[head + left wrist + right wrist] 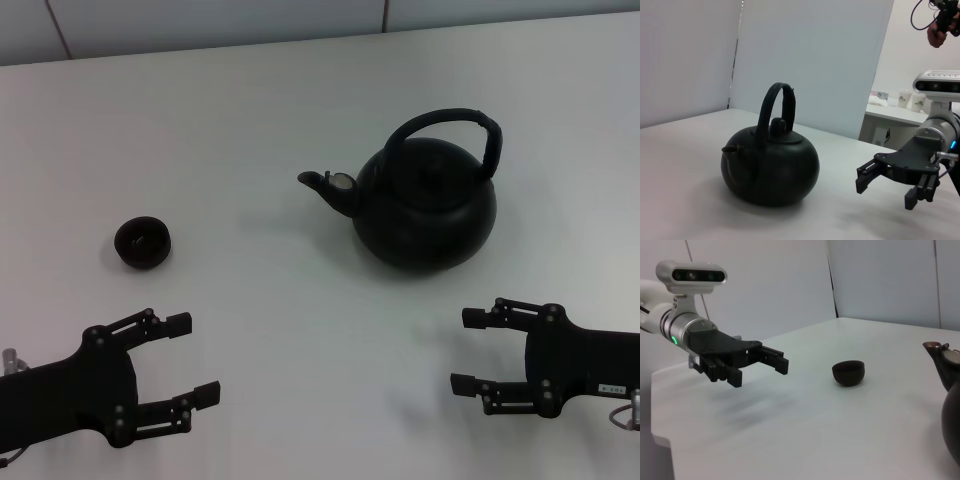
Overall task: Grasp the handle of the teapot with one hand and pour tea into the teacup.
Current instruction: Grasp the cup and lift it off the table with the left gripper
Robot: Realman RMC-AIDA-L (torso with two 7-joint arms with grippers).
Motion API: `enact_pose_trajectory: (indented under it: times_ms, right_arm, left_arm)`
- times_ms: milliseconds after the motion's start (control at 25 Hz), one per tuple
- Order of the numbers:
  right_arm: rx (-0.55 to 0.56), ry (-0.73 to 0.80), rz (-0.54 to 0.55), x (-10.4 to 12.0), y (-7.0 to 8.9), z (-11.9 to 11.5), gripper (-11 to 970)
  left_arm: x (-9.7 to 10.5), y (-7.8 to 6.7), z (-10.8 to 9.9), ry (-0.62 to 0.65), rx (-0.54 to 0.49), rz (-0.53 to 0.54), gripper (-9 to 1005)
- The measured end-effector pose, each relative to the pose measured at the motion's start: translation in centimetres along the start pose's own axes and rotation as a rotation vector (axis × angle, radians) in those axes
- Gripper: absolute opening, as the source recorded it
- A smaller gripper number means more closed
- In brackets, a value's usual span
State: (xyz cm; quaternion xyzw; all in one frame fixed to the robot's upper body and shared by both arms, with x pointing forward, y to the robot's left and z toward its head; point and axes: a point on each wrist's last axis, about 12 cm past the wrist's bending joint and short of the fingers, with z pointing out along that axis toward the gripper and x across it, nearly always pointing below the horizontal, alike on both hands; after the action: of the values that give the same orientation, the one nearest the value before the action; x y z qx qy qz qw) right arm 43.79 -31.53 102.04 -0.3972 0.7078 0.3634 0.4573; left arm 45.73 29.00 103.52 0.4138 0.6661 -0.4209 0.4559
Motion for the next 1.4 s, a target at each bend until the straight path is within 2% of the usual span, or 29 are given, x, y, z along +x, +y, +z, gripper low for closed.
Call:
enact_pose_trajectory:
  times_ms: [1240,1400]
  right_arm:
    - [0.002,0.004,0.0,0.03,-0.04,0.06,812]
    - [0.001,0.003,0.0,0.02,-0.04,0.11,811]
  left_arm:
    - [0.17,-0.17,0.23,-0.009,-0.006,-0.002,848]
    - [0.26,-0.05,0.14,-0.036,-0.046,-0.009,847]
